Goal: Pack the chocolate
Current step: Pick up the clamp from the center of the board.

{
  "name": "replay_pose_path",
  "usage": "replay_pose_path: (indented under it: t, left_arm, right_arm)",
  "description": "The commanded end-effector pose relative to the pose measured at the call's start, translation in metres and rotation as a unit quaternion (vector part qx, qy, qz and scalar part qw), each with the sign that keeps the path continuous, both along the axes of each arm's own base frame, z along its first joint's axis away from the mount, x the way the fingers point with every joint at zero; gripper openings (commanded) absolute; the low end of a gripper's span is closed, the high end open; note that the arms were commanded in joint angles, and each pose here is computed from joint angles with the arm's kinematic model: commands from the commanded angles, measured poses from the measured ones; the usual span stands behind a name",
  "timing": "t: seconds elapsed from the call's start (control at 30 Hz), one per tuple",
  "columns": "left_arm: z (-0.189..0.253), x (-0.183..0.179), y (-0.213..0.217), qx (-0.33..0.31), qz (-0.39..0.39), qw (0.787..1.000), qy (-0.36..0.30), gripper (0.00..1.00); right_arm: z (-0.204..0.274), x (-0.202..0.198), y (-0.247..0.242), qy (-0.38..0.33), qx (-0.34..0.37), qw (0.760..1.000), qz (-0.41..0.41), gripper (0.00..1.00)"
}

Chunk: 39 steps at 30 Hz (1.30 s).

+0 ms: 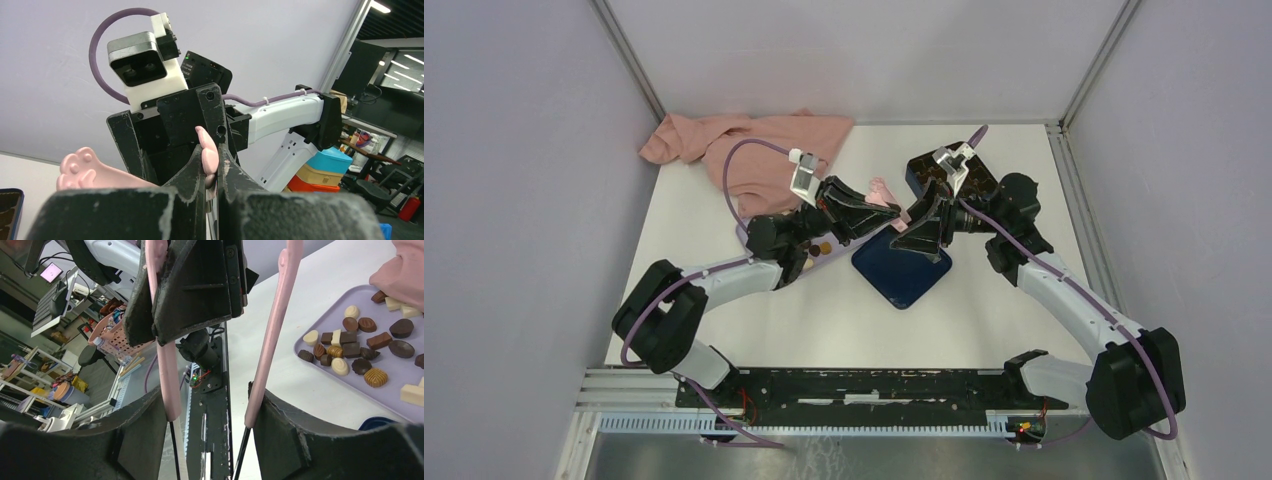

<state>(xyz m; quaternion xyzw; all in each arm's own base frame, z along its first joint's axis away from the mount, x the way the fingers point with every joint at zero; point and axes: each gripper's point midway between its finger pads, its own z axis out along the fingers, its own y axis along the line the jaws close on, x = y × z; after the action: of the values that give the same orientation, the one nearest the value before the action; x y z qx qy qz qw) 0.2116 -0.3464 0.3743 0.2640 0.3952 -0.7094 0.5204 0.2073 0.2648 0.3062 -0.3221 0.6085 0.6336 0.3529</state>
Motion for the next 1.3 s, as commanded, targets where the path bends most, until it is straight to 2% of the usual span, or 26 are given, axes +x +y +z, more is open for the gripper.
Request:
replay_pose_path:
  t: [0.0,0.4,0.53,0.6,0.7,0.8,0.97,1.13,1.23,1.27]
  left_arm:
    - [0.011,-0.002,0.01,-0.036,0.031,0.998,-0.036,0.02]
    - [0.011,-0.001,0.013,-0.043,0.038,0.998,-0.035,0.02]
    - [0.011,-0.002,0.013,-0.044,0.037,0.998,-0.032,0.05]
    - [0.011,-0.001,0.014,-0.046,0.041,0.998,-0.029,0.13]
    - [0.012,0.002,0.019,-0.052,0.053,0.997,-0.02,0.3]
    - [0.011,0.006,0.022,-0.051,0.072,0.996,-0.011,0.47]
    - [0.008,0.011,0.034,-0.043,0.113,0.993,-0.001,0.66]
    - [-0.003,0.012,0.06,0.003,0.18,0.984,0.015,0.7]
    - [-0.022,0.013,0.071,0.085,0.226,0.97,0.025,0.7]
    - [-0.036,0.016,0.076,0.132,0.245,0.959,0.043,0.7]
  right_arm:
    - [0.025,-0.003,0.0,-0.042,0.022,0.999,0.008,0.64]
    - [0.027,-0.006,0.0,-0.04,0.03,0.999,0.012,0.6]
    - [0.024,-0.005,-0.001,-0.041,0.028,0.999,0.01,0.51]
    - [0.024,-0.005,-0.001,-0.043,0.026,0.999,0.009,0.47]
    - [0.023,-0.004,-0.001,-0.048,0.023,0.999,0.008,0.43]
    - [0.02,-0.003,-0.001,-0.052,0.017,0.998,0.004,0.42]
    - [0.015,0.004,-0.003,-0.072,-0.006,0.997,-0.009,0.42]
    - [0.0,0.024,-0.01,-0.125,-0.069,0.988,-0.05,0.43]
    - [-0.014,0.037,-0.017,-0.159,-0.118,0.977,-0.08,0.43]
    - [-0.019,0.044,-0.021,-0.172,-0.141,0.971,-0.092,0.43]
